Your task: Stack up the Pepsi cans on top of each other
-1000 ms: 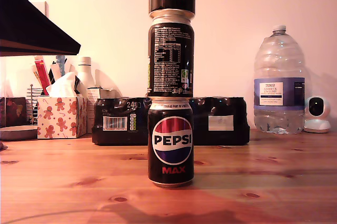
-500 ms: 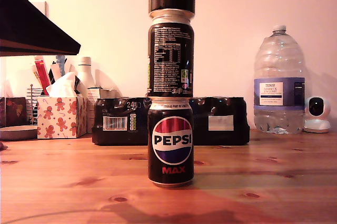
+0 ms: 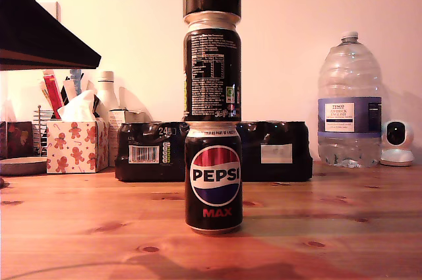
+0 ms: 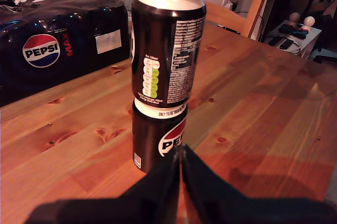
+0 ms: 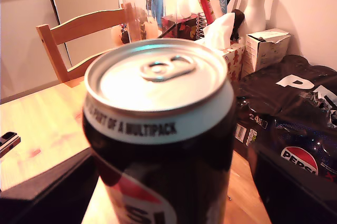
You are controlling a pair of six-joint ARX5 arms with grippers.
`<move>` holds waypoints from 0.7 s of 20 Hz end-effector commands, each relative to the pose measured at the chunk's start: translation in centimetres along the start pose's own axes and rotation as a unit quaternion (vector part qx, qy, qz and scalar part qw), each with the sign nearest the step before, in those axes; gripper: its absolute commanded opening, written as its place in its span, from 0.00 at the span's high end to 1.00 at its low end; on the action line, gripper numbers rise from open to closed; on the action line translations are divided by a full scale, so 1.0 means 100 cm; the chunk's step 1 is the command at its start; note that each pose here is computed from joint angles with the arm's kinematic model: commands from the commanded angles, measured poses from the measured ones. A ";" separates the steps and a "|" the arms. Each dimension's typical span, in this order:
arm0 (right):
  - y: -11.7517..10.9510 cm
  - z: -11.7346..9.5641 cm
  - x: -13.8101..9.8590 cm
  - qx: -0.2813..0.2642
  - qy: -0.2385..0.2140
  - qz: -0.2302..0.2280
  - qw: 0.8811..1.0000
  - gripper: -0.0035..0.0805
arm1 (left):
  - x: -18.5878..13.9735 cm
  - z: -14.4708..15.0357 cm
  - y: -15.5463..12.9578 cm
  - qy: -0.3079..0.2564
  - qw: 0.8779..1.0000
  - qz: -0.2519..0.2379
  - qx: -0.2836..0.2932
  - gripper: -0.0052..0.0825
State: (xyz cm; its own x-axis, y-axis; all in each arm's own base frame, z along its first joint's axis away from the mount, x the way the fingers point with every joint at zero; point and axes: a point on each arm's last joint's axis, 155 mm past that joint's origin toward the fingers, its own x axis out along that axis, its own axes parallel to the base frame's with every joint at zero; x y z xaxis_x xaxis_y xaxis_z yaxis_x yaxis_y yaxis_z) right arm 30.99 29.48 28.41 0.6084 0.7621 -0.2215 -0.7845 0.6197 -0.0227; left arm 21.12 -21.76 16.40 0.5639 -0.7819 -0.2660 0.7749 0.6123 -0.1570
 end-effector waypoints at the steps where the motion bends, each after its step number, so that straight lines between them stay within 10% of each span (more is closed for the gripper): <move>1: 0.002 0.007 0.000 0.006 -0.014 0.002 1.000 0.02 | 0.000 -0.010 0.000 0.007 1.000 0.000 0.002 0.97; 14: 0.011 0.055 -0.009 0.009 -0.066 0.019 0.998 0.02 | 0.000 -0.010 0.000 0.008 1.000 0.000 0.002 0.97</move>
State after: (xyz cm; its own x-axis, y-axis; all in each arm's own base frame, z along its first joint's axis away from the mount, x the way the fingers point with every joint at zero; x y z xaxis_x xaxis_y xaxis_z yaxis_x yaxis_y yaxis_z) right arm 30.62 30.46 32.68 0.5934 0.7957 -0.1211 -0.8013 0.5983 0.0052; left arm 21.12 -21.75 16.38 0.5637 -0.7817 -0.2667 0.7748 0.6123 -0.1573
